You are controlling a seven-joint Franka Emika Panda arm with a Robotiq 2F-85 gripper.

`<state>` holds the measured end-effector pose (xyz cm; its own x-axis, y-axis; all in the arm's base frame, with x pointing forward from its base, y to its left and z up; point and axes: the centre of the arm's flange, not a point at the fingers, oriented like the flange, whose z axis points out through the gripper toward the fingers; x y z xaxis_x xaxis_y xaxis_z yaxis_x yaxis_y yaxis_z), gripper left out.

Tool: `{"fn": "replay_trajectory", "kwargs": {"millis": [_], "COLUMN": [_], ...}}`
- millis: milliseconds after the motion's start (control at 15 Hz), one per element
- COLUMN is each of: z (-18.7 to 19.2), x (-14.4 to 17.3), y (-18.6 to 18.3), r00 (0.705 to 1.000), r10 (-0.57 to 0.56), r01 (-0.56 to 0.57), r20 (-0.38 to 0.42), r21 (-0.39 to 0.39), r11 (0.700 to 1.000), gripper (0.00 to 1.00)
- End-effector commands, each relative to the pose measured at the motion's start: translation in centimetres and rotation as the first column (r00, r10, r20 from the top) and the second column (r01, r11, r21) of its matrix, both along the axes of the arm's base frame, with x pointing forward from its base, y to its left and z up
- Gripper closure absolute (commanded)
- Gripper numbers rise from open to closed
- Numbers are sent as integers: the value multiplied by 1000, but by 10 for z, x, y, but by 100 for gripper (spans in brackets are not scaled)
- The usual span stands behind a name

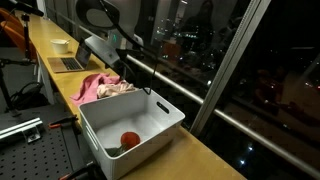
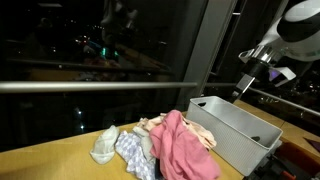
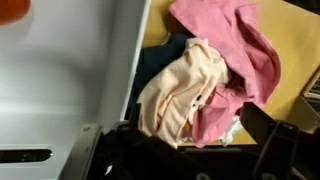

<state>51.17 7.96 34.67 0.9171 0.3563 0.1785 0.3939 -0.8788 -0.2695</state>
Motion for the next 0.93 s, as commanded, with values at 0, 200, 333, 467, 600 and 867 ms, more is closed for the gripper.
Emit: {"fn": "replay_trajectory", "kwargs": {"millis": [0,200,333,467,600,867], "z": [-5,-24,-36,-47,-57,-63], "x": [-7,-2,2,5,7,8], "y": [-21,-27,-32,-38,-48,-72], "r00": [999,998,999,999,998,999], "r10": [41,55,51,53,52,41], "r01": [-38,-53,-51,-54,-55,-47], "r20": [31,12,-4,-11,-22,-29], "r21": [-69,-98,-117,-140,-170,-213], "r11": [997,994,992,989,984,976], "gripper": [0,0,0,0,0,0]}}
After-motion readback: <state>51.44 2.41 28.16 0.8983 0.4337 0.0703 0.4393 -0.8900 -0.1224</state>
